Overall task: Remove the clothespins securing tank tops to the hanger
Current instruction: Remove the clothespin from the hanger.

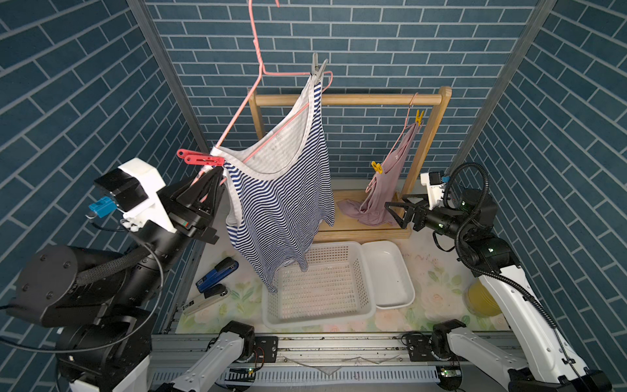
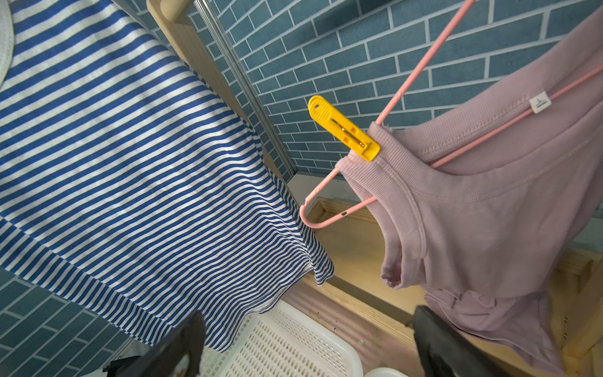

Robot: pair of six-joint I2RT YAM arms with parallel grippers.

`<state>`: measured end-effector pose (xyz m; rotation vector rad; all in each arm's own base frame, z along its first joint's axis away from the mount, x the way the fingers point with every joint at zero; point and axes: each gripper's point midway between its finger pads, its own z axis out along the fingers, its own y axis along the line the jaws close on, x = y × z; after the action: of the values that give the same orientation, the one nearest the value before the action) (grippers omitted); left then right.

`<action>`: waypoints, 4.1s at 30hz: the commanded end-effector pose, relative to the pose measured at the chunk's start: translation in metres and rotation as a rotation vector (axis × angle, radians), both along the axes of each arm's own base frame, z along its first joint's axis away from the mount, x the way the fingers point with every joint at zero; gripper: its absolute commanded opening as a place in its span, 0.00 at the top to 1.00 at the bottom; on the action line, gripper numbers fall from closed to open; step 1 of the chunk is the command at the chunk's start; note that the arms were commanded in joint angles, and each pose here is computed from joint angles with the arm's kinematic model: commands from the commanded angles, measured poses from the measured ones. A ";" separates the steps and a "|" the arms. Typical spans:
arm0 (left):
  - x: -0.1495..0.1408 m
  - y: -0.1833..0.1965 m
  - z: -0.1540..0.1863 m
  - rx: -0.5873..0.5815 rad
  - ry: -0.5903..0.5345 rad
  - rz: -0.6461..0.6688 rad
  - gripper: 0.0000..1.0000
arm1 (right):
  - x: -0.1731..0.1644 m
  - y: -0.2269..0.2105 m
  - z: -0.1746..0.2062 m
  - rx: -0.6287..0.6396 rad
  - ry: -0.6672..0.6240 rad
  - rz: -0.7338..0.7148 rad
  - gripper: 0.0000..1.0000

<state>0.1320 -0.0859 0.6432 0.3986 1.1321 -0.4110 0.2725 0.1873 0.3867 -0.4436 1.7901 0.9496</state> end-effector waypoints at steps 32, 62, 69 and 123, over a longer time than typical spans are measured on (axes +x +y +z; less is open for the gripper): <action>-0.049 -0.012 -0.047 0.036 0.016 -0.157 1.00 | -0.010 0.021 0.011 0.062 -0.014 0.114 0.01; -0.023 -0.047 -0.117 0.224 0.124 -0.297 1.00 | -0.010 0.028 0.083 -0.110 -0.184 0.154 0.01; 0.004 -0.056 -0.133 0.232 0.152 -0.308 1.00 | -0.011 0.039 0.091 -0.161 -0.199 0.267 0.01; 0.076 -0.083 -0.134 0.256 0.192 -0.639 1.00 | 0.007 0.021 0.112 -0.028 -0.237 0.455 0.01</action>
<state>0.2193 -0.1705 0.5000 0.9466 1.2856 -0.8995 0.2868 0.2049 0.4936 -0.8984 1.5690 1.1026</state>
